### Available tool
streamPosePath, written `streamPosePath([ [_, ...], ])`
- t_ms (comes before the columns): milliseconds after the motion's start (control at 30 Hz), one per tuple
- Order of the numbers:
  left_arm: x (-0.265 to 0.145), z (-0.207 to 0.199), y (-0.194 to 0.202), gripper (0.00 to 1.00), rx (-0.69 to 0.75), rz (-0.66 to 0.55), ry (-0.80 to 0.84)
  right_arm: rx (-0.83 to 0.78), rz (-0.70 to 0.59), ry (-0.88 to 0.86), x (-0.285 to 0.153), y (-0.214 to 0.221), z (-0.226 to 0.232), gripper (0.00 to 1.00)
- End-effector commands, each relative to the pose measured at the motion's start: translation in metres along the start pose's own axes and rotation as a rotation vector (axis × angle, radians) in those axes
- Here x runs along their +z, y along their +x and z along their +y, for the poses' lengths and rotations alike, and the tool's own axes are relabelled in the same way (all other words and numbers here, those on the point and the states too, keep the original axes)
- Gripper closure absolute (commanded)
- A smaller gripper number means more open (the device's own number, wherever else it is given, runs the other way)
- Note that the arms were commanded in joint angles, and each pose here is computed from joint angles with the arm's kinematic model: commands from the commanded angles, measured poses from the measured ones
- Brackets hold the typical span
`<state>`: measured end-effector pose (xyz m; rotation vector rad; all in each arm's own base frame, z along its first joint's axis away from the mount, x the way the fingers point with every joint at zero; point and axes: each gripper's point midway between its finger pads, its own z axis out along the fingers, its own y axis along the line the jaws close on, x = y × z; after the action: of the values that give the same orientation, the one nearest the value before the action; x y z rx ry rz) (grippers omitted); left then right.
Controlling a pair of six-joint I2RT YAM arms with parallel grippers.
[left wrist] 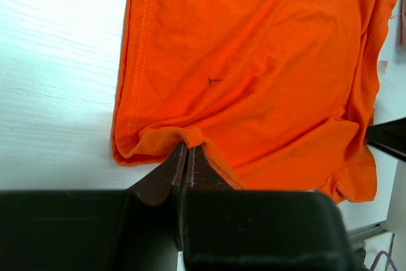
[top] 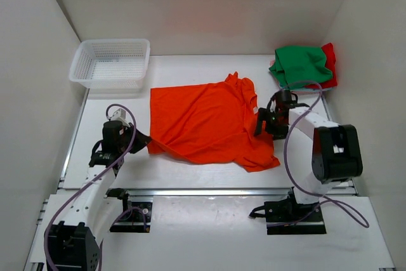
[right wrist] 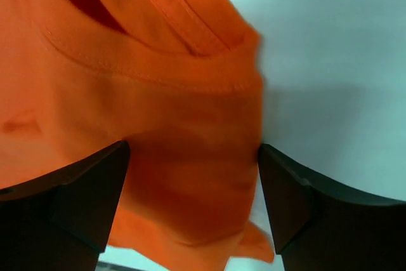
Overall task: Fold and stack the t-shirts
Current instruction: Flatten out the tshirt
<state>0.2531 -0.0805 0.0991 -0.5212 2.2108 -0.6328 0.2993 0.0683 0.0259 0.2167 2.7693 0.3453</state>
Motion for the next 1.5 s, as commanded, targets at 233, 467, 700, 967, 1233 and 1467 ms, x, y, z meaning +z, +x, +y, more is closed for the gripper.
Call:
streamPosePath([
  [233, 0.009, -0.013, -0.038, 1.0, 0.043, -0.079, 0.01, -0.157, -0.163, 0.178, 0.009, -0.087, 0.016, 1.0],
  [467, 0.006, 0.004, -0.07, 1.0, 0.046, -0.18, -0.112, -0.087, -0.249, 0.197, 0.009, -0.205, -0.007, 1.0],
  [700, -0.001, -0.003, -0.081, 1.0, 0.05, -0.213, -0.098, -0.057, -0.256, 0.204, -0.017, -0.18, -0.008, 0.57],
  [967, 0.008, -0.002, -0.048, 1.0, 0.017, -0.143, -0.045, 0.049, -0.251, -0.007, -0.008, -0.064, 0.028, 0.59],
  [1233, 0.009, -0.003, -0.045, 1.0, 0.016, -0.141, -0.035, 0.117, -0.213, -0.134, 0.022, -0.012, 0.06, 0.53],
  [1467, 0.008, -0.003, -0.046, 1.0, 0.015, -0.145, -0.035, 0.134, -0.177, -0.163, 0.049, -0.025, 0.07, 0.37],
])
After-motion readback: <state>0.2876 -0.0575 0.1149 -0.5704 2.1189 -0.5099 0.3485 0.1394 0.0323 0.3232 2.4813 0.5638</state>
